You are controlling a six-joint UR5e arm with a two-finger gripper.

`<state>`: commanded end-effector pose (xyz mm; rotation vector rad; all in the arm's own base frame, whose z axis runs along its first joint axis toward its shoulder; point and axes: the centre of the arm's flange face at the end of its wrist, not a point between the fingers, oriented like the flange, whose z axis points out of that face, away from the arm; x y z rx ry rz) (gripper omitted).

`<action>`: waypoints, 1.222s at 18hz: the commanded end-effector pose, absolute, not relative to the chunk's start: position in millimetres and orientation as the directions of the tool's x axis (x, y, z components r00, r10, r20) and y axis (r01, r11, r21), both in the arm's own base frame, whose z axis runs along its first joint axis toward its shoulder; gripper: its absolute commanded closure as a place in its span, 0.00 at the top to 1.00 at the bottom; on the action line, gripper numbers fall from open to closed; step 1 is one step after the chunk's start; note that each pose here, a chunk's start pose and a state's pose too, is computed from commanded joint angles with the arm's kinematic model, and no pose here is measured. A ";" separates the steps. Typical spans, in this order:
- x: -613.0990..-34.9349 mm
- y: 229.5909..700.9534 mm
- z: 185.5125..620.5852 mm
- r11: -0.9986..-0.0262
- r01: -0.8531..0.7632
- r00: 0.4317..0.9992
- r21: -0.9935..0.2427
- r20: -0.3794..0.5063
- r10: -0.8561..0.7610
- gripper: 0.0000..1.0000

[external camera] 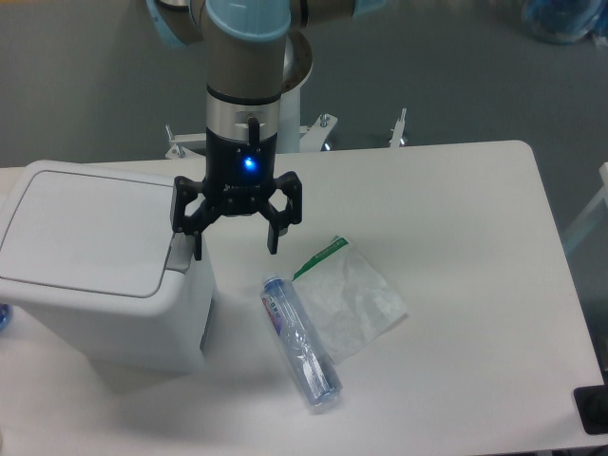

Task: Open the trash can
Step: 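Lower the gripper fingers onto the lid's grey tab, then push the grey tab down so the lid flips open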

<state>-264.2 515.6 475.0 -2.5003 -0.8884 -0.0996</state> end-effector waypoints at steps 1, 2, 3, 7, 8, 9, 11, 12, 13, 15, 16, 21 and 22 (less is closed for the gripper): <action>-264.2 515.6 475.0 -0.673 0.611 0.786 -0.416 0.223 0.576 1.00; -264.2 515.6 475.0 -0.673 0.611 0.786 -0.416 0.223 0.576 1.00; -263.8 515.2 475.7 -0.673 0.611 0.786 -0.416 0.223 0.576 1.00; -263.1 516.0 489.7 -0.662 0.605 0.791 -0.443 0.237 0.564 1.00; -262.8 516.1 489.0 -0.663 0.605 0.791 -0.441 0.240 0.563 1.00; -262.2 515.5 491.5 -0.660 0.605 0.791 -0.445 0.240 0.563 1.00; -262.6 515.1 494.2 -0.657 0.604 0.791 -0.450 0.242 0.561 1.00; -261.6 515.3 492.4 -0.659 0.606 0.791 -0.446 0.243 0.562 1.00; -261.4 514.9 490.0 -0.660 0.607 0.790 -0.442 0.243 0.564 1.00; -261.7 515.0 487.7 -0.661 0.608 0.789 -0.439 0.242 0.565 1.00; -261.6 514.9 486.9 -0.662 0.609 0.789 -0.438 0.242 0.565 1.00; -261.6 516.1 479.5 -0.667 0.612 0.787 -0.425 0.244 0.566 1.00; -261.3 515.8 480.4 -0.668 0.610 0.788 -0.427 0.243 0.565 1.00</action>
